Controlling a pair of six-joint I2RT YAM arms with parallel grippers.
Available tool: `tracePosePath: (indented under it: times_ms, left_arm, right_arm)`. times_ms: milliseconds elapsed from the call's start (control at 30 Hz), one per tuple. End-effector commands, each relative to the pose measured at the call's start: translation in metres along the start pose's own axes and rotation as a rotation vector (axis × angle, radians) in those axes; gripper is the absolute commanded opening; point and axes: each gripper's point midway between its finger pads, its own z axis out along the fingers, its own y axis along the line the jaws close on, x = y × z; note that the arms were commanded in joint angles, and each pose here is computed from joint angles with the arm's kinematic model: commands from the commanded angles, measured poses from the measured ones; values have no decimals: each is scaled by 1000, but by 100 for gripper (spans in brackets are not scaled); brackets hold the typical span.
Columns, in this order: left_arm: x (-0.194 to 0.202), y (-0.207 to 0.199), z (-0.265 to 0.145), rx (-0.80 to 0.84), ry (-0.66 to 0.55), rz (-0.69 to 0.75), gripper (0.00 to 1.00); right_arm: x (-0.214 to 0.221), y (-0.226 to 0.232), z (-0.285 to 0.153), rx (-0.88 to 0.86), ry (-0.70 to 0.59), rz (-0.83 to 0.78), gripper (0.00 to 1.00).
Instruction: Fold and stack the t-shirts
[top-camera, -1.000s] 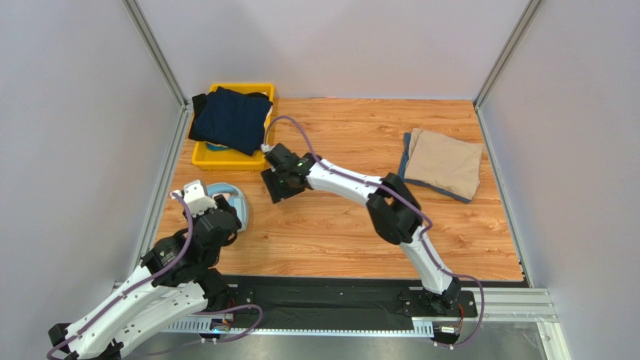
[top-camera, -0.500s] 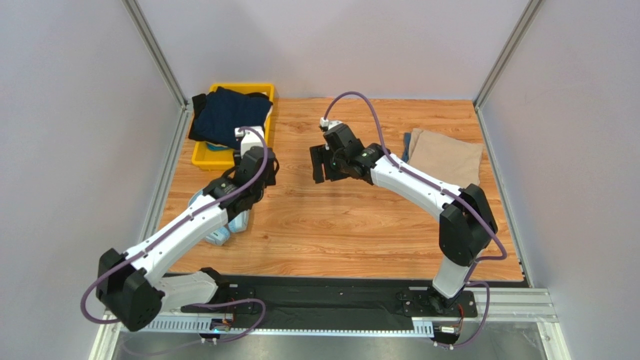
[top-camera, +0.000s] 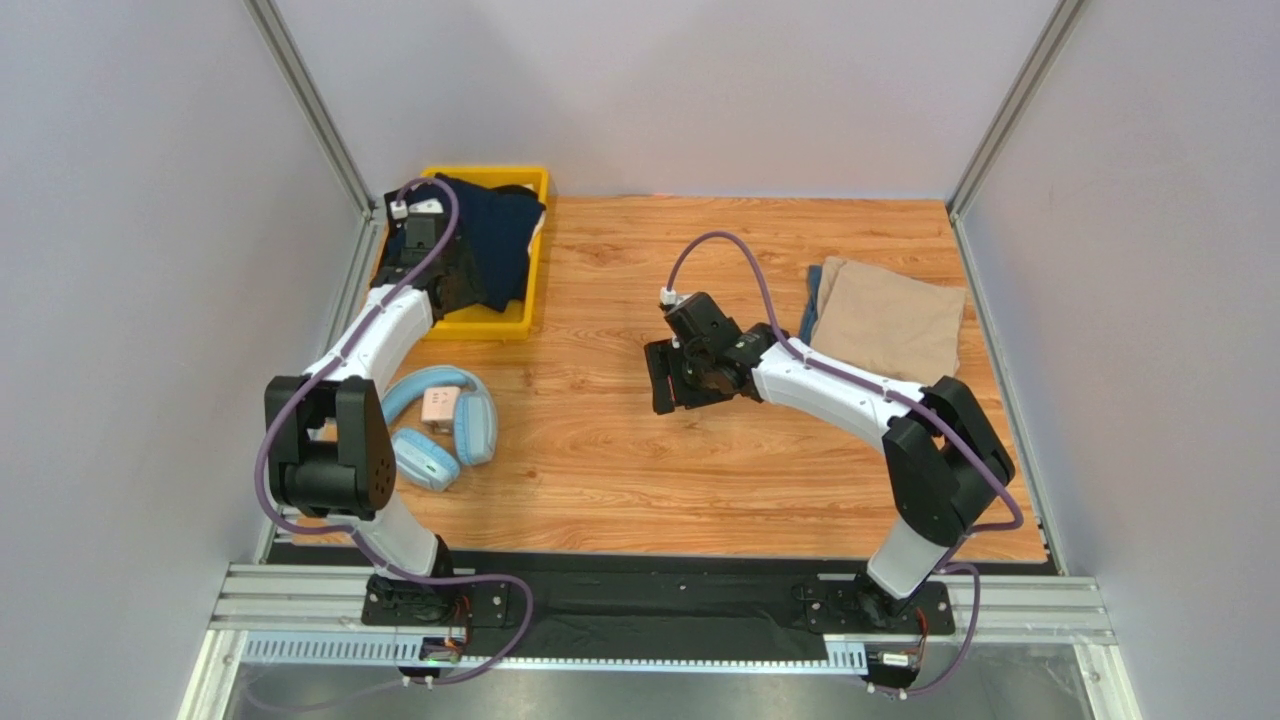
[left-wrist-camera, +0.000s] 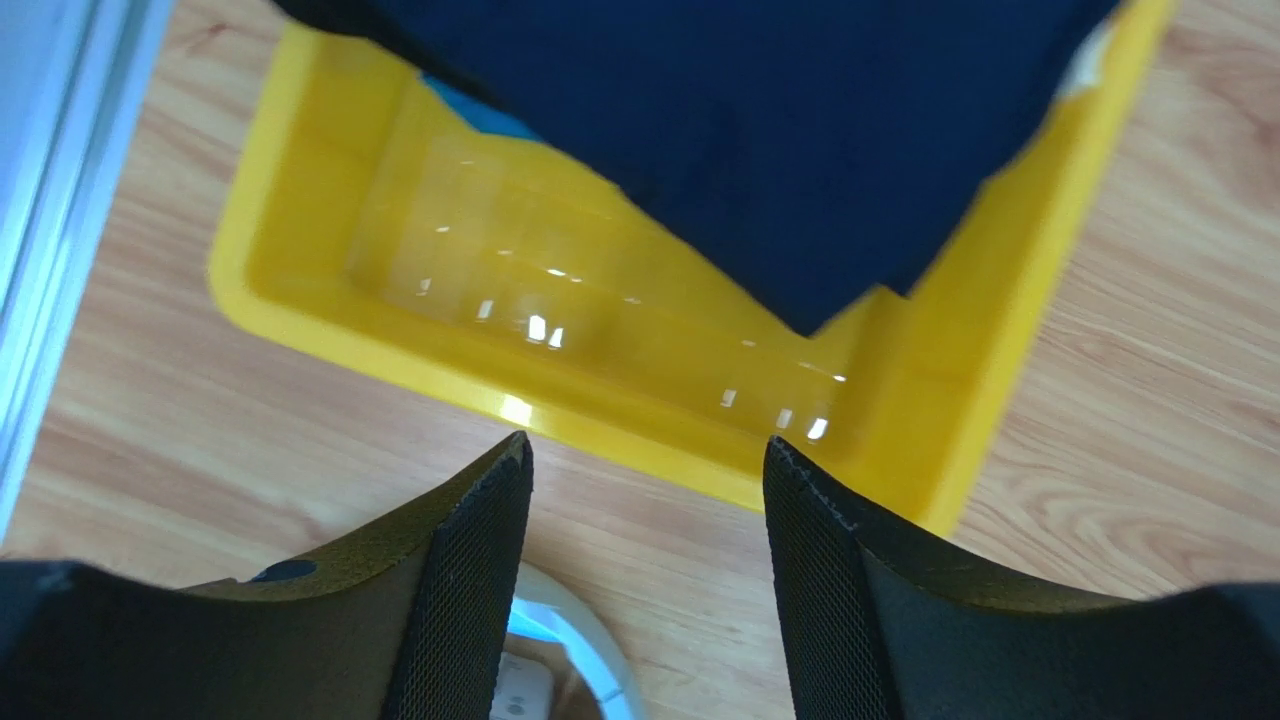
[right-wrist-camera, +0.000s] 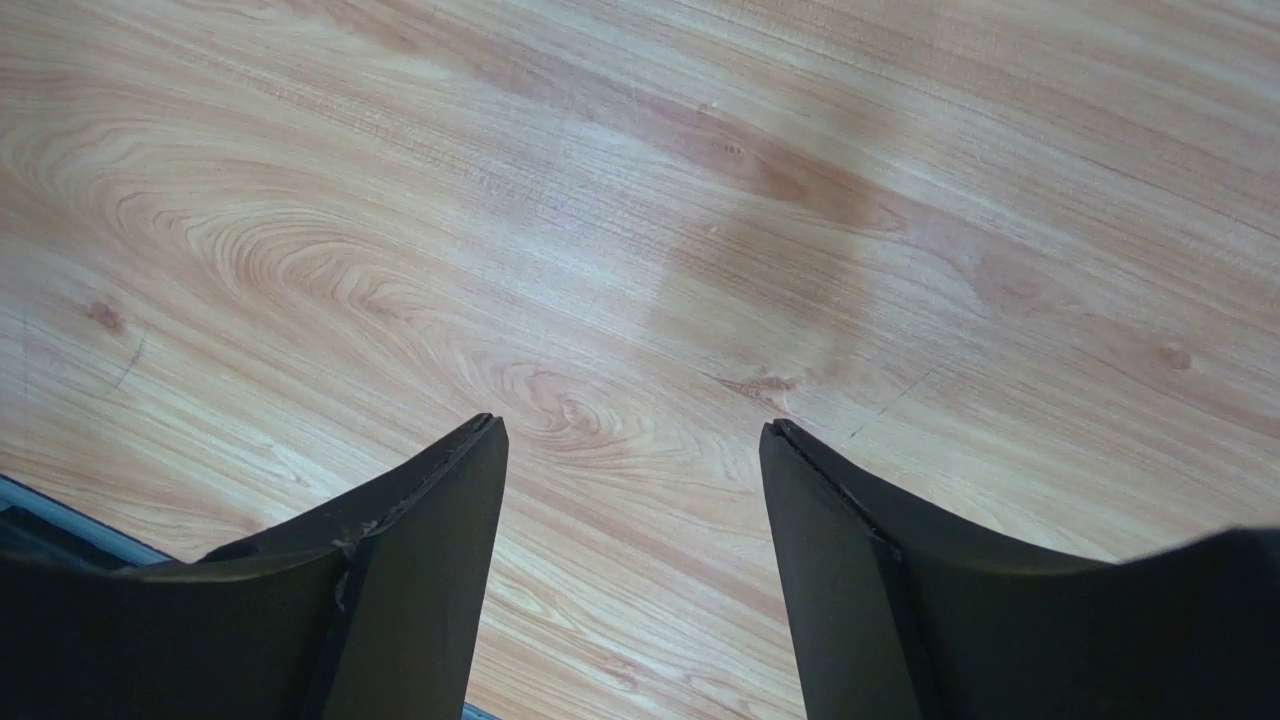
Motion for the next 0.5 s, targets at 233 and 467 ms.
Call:
tracePosePath:
  times_ms: [233, 467]
  left_arm:
    - [-28, 18, 28, 69, -19, -88, 66]
    - [-33, 30, 53, 25, 4, -103, 66]
  right_arm:
    - [-24, 16, -19, -76, -74, -16, 66]
    - [-8, 1, -15, -36, -42, -13, 66]
